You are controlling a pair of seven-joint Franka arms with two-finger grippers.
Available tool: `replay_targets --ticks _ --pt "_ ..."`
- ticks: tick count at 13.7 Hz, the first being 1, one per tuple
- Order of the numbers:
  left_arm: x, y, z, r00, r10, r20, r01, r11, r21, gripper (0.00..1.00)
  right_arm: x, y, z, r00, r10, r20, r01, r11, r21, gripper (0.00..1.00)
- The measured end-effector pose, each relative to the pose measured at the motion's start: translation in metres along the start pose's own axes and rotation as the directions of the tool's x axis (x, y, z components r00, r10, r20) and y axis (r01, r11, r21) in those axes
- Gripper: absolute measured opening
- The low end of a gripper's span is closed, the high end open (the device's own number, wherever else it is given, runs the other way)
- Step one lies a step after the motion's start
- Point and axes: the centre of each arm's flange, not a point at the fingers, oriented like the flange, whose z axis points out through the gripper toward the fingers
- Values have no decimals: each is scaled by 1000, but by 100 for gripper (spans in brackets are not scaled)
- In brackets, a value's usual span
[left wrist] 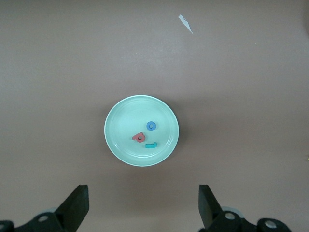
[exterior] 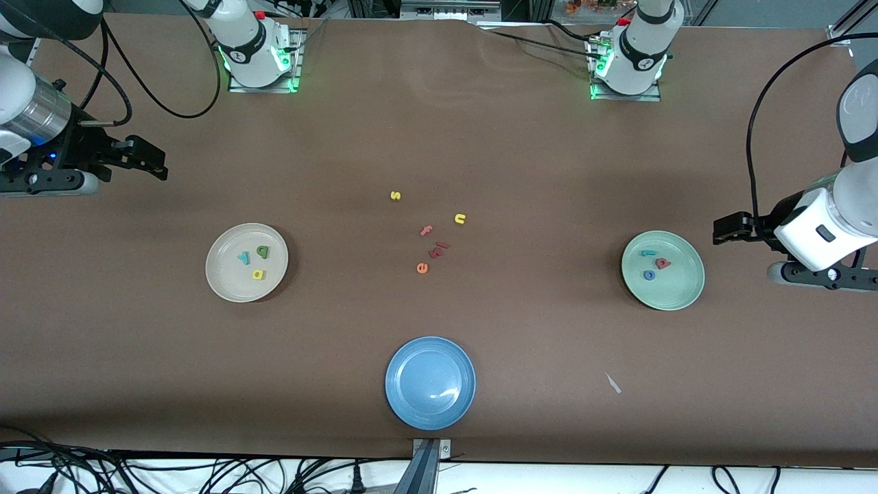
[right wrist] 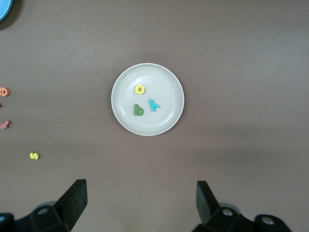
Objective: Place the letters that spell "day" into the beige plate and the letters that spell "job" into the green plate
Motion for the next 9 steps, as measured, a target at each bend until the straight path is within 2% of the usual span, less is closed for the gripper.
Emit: replay_targets --ticks 9 --pt "-1 -8 0 1000 0 1 0 1000 3 100 0 0 0 1000 0 0 0 1000 0 100"
